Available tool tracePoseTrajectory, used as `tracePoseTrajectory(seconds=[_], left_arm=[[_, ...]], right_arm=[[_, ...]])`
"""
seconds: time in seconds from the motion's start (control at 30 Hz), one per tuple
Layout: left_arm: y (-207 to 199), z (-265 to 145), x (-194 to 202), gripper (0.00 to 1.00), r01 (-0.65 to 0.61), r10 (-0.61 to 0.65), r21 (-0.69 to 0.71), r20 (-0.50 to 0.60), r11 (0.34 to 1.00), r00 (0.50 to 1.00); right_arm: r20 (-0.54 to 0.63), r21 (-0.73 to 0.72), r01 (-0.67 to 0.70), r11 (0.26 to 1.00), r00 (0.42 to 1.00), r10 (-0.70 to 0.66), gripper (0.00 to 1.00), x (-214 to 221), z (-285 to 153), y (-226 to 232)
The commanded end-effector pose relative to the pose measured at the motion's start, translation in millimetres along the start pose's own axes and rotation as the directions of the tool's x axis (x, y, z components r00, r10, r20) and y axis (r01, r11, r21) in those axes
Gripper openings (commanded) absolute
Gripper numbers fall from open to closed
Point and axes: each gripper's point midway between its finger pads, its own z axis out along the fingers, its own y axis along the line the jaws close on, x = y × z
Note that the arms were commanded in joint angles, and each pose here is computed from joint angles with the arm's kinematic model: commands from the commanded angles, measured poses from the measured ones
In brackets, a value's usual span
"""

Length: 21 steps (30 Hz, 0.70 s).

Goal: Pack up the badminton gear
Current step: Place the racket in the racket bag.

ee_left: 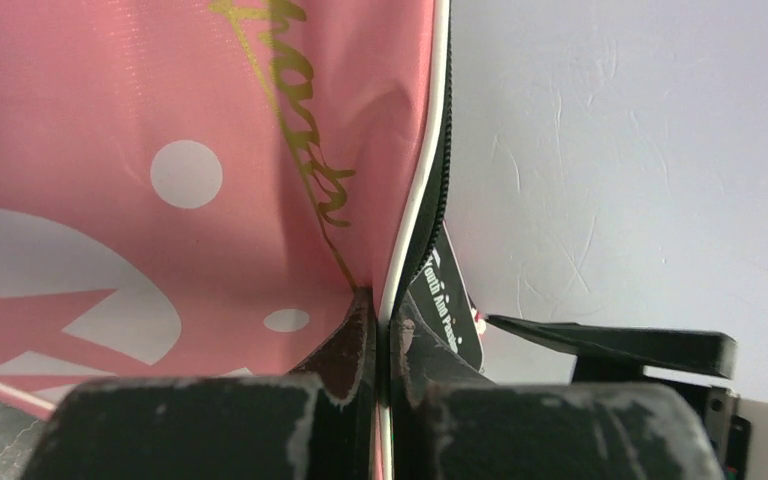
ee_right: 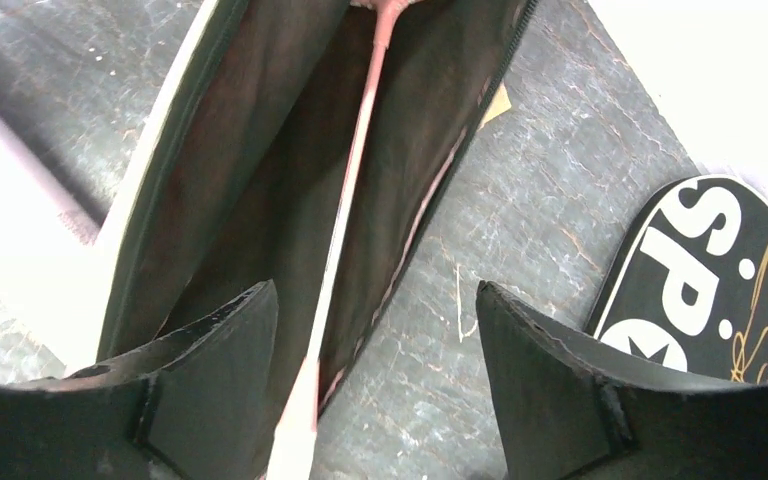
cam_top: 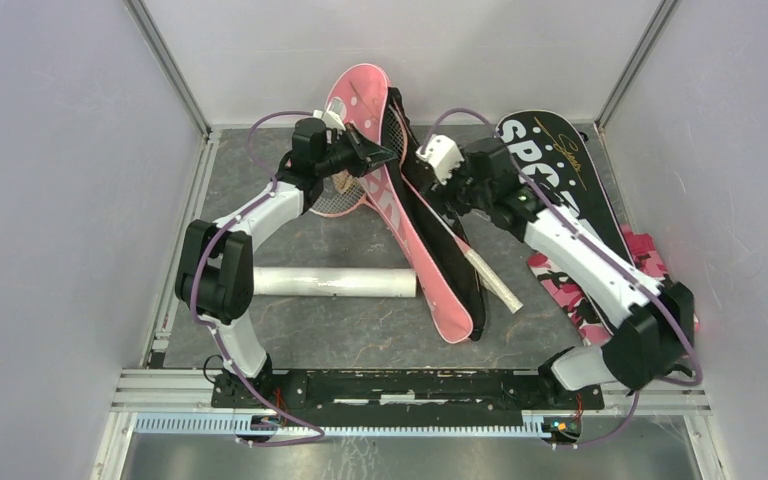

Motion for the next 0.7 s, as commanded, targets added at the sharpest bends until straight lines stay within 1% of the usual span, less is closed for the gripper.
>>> tracePoseTrajectory(seconds=[0.0, 0.1, 0.2, 0.4, 0.67], left_arm=[[-27, 0, -18, 0.02, -0.004, -0.002, 0.075, 0.077, 0.997, 0.997], [-27, 0, -16, 0.02, -0.006, 0.0, 0.078, 0.074, 0.997, 0.997], [-30, -1, -13, 0.02, -0.016, 0.01, 0.093, 0.066, 0.996, 0.998], [-37, -7, -7, 0.02, -0.056, 0.048, 0.138, 0.06, 0.989, 0.997], [-35, -9, 0, 0.02, -0.073, 0.066, 0.166, 0.046, 0.983, 0.997]], right_arm=[[0.028, -0.149, -0.007, 0.989, 1.0, 0.011, 0.81, 17, -32, 27], [-0.002, -0.175, -0.022, 0.984, 1.0, 0.022, 0.88, 46, -44, 35], [-0.043, -0.209, -0.035, 0.977, 0.999, 0.027, 0.92, 76, -52, 43], [-0.121, -0.236, -0.061, 0.97, 0.992, 0.033, 0.96, 132, -60, 50], [-0.197, -0.302, -0.147, 0.942, 0.976, 0.089, 0.95, 176, -59, 49]])
